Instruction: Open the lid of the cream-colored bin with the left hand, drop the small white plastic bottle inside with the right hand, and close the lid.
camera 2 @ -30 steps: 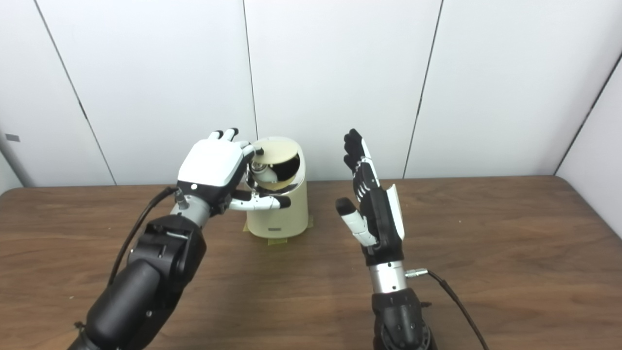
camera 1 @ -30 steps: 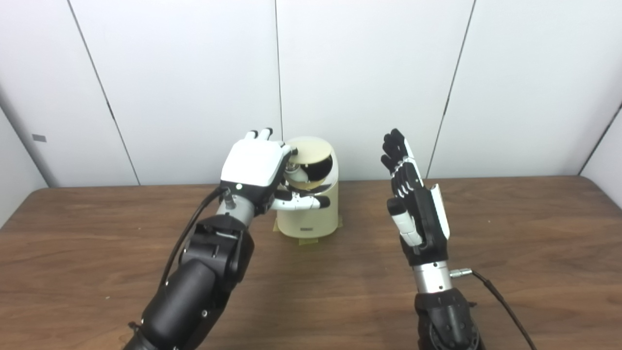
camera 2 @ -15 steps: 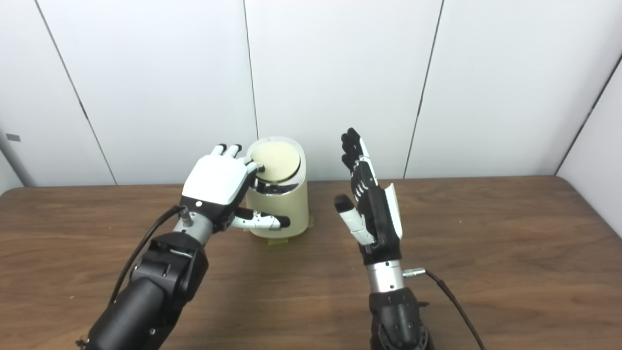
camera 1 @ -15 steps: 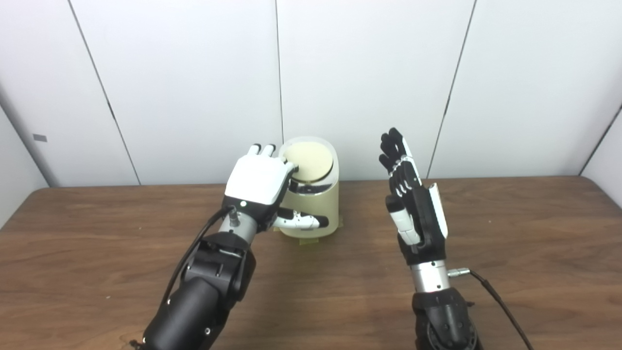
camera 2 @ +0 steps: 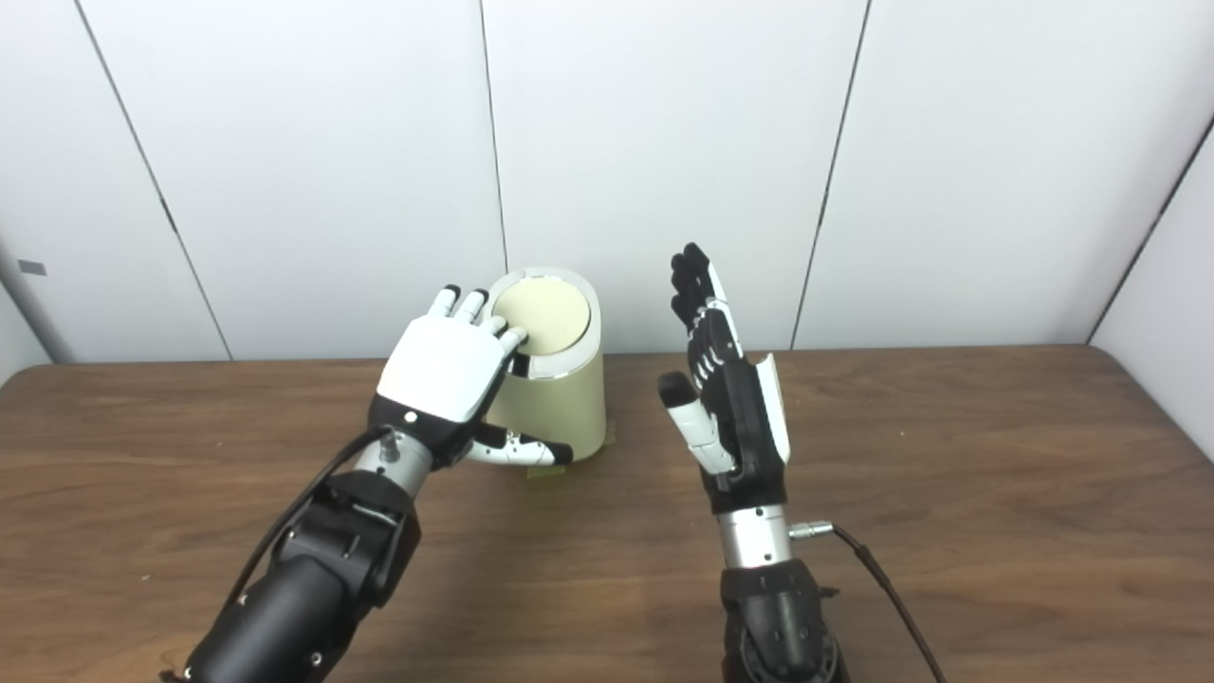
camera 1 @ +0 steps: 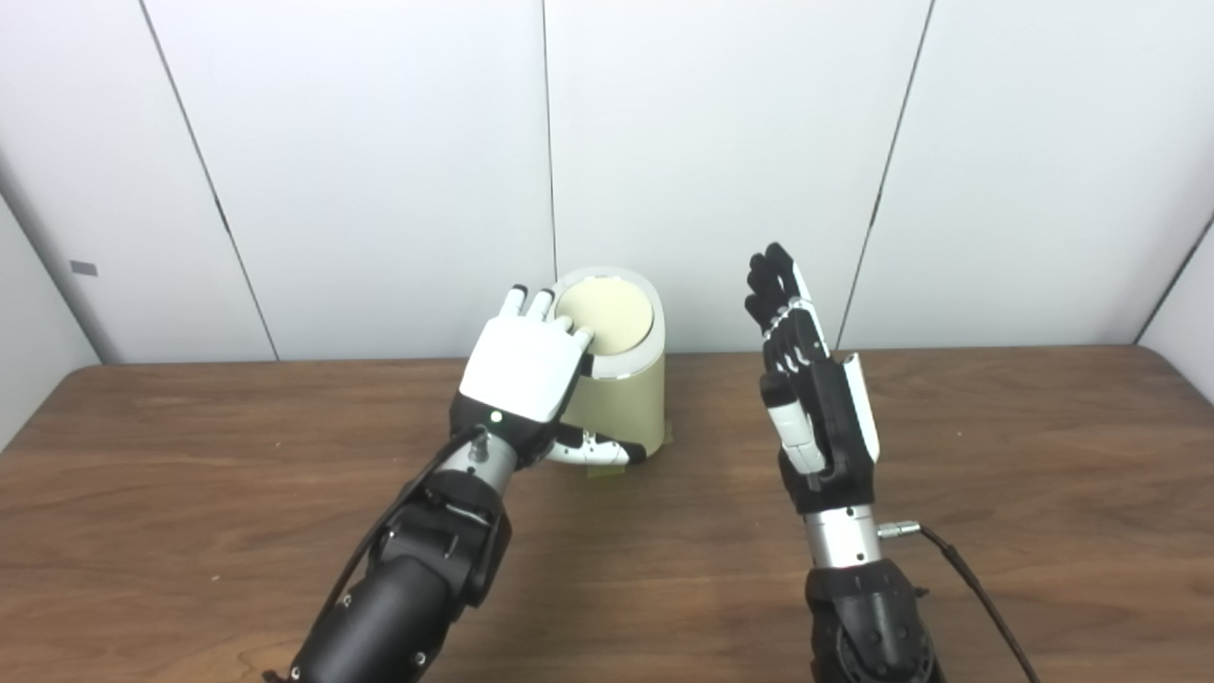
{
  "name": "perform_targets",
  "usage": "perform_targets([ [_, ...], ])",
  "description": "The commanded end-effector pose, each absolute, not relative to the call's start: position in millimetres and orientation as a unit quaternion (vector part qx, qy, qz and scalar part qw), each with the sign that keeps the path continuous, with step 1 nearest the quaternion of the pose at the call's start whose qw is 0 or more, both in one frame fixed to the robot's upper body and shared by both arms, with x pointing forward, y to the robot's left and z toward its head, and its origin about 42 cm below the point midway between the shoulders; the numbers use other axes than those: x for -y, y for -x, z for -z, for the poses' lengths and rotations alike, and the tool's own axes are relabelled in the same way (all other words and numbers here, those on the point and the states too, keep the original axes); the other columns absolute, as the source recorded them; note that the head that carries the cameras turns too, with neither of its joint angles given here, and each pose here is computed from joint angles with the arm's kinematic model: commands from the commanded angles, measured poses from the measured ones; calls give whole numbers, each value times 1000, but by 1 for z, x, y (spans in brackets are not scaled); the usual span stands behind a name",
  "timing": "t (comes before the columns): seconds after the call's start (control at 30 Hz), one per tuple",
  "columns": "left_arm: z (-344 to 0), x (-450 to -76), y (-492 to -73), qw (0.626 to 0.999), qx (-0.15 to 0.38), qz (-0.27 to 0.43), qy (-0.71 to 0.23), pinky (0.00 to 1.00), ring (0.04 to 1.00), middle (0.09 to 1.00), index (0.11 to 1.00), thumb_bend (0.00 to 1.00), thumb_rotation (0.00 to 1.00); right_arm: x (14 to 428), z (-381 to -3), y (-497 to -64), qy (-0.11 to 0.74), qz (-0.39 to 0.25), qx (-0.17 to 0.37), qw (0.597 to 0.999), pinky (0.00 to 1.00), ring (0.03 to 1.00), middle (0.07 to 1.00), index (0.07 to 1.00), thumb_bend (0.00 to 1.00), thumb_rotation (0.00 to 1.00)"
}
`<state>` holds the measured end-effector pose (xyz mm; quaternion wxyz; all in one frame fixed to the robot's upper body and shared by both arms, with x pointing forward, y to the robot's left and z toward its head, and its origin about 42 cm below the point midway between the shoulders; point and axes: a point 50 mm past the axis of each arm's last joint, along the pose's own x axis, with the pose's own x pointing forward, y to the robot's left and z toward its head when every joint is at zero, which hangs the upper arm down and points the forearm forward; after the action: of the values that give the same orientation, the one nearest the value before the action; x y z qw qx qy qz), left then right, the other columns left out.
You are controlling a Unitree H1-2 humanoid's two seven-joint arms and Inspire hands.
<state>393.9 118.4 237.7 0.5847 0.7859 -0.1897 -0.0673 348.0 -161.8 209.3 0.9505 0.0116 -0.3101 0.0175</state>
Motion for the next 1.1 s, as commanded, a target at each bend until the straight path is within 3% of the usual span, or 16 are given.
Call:
perform_targets([
  [0.0,-234,-112,-401,556,197,93,-802,1000,978,873,853,875,859,157,-228,-351,-21,-24,341,940,947,962,955,956,643,833],
  [0.37,-225,-117,-406,537,174,108,-818,1000,967,850,827,883,841,156,-228,-351,-31,-25,341,939,936,956,952,953,638,823],
  [0.67,-230,-121,-401,565,196,89,-797,1000,935,831,816,877,868,155,-226,-352,-23,-23,335,942,929,948,949,953,668,835],
  [0.73,-230,-122,-399,586,211,65,-780,1000,911,830,811,870,866,155,-225,-352,-23,-24,332,943,929,949,952,955,674,839],
  [0.83,-230,-122,-398,608,216,38,-763,1000,916,865,842,824,884,155,-224,-353,-24,-27,332,943,921,947,950,955,680,833],
  [0.93,-235,-121,-401,619,196,23,-760,1000,992,983,979,777,921,154,-223,-353,-23,-28,332,942,908,942,946,954,669,834],
  [1.07,-238,-121,-405,634,184,9,-751,1000,1000,1000,999,757,880,154,-223,-353,-24,-29,332,943,913,944,949,958,664,833],
])
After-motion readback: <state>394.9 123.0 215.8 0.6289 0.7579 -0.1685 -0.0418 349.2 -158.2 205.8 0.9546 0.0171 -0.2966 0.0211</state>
